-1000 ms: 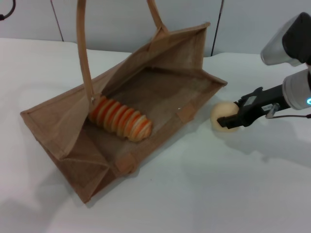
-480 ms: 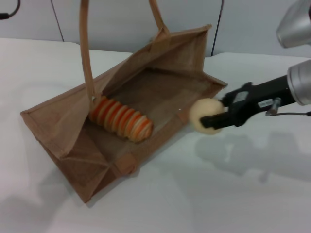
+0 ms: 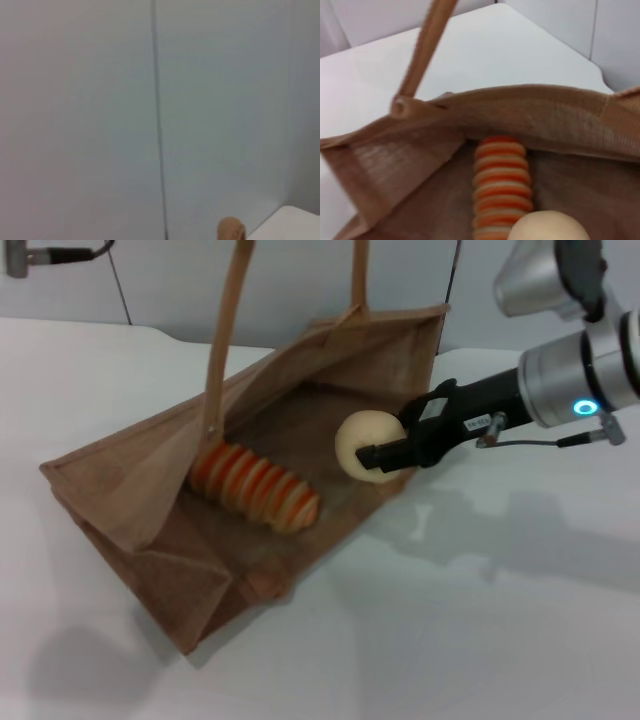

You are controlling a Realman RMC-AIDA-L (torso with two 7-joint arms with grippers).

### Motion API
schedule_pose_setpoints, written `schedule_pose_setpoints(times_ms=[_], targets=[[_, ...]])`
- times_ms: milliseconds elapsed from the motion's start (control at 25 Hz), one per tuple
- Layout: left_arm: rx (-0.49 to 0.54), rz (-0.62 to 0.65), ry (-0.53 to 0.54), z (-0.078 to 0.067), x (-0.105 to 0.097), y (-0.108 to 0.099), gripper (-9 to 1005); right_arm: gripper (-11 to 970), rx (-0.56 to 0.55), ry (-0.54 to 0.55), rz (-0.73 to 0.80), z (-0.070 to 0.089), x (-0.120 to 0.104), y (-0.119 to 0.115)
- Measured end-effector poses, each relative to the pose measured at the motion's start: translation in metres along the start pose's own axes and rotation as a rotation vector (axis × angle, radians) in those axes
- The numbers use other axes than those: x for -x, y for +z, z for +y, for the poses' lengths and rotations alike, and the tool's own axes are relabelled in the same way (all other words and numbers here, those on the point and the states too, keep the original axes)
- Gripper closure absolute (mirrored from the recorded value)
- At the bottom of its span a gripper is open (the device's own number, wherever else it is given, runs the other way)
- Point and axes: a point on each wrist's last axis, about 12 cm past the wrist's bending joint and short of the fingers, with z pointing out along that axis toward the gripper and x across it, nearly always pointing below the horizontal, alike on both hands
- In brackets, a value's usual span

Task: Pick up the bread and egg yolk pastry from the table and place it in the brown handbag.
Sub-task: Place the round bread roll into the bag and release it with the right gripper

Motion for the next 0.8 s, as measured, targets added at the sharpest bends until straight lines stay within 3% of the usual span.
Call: schedule_pose_setpoints(times_ms=[240,800], targets=[[-0.042,-0.027,0.025,-0.012,0.010,0.001,882,397,-0.061,-0.001,-0.010,-0.009,-0.001,0.011],[-0.083,-0.044,0.032,-0.021,0.014,0.000,882,402,-0.139,0.007,-0.090,-0.020,0.010,0.018]])
